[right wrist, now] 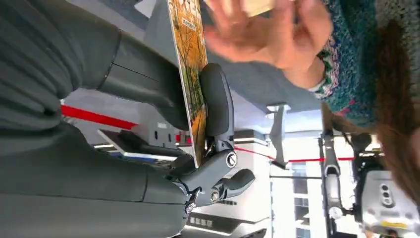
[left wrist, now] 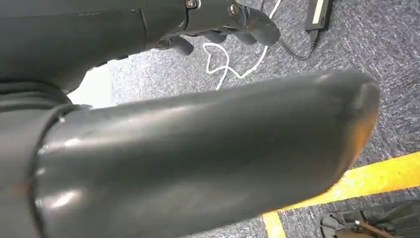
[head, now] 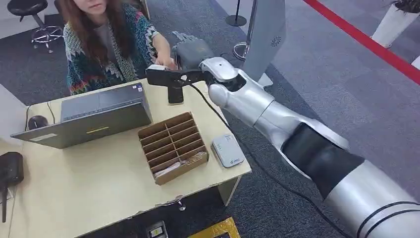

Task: Pass the card to the sensor for recognition and then transmit it.

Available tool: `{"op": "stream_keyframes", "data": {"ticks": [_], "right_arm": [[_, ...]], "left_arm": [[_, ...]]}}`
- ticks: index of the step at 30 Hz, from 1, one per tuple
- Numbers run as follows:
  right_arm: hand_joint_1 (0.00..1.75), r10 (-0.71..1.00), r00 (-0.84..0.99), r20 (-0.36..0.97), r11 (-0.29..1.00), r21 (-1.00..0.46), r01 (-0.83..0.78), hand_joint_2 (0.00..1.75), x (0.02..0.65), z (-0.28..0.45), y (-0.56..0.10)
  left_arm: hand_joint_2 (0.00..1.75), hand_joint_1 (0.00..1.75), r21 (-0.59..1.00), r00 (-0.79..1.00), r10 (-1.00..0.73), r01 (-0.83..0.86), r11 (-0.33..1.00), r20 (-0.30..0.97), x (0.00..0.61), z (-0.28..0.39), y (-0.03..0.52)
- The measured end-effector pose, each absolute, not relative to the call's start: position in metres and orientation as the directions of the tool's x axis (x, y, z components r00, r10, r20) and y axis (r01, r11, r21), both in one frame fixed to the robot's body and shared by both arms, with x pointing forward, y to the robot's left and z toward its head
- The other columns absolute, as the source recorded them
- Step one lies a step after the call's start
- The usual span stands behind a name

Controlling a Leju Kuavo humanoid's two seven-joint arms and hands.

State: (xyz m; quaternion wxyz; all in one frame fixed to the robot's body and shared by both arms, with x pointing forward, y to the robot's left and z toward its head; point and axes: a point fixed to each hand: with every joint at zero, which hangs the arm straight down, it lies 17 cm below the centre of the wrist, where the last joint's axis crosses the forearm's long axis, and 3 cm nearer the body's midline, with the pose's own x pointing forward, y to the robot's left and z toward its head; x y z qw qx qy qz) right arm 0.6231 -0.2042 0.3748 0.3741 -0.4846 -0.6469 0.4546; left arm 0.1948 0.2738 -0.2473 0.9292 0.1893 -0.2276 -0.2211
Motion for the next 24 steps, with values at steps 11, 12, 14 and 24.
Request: {"op": "stream_keyframes", "data": {"ticks": [11, 12, 14, 24], "right_arm": [[1.75, 0.957, -0.286, 0.047, 0.12, -0.963, 0.242, 1.75, 0.637, 0.361, -0.159], [1.75, 0.958, -0.284, 0.048, 0.119, -0.964, 0.237, 1.75, 0.638, 0.358, -0.158], [0.42, 0.959, -0.278, 0.048, 0.116, -0.966, 0.232, 1.75, 0.64, 0.353, -0.157], [0.0, 0.968, -0.237, 0.086, 0.142, -0.963, 0.228, 0.0, 0.649, 0.336, -0.163]], "left_arm": [[0.0, 0.0, 0.458, 0.802, -0.493, 0.318, 0.83, 0.337, 0.193, -0.247, 0.275], [0.0, 0.0, 0.458, 0.803, -0.491, 0.316, 0.831, 0.336, 0.193, -0.247, 0.275], [0.0, 0.0, 0.458, 0.806, -0.489, 0.315, 0.831, 0.334, 0.191, -0.248, 0.275], [0.0, 0.0, 0.46, 0.813, -0.486, 0.316, 0.83, 0.319, 0.179, -0.251, 0.277]]}}
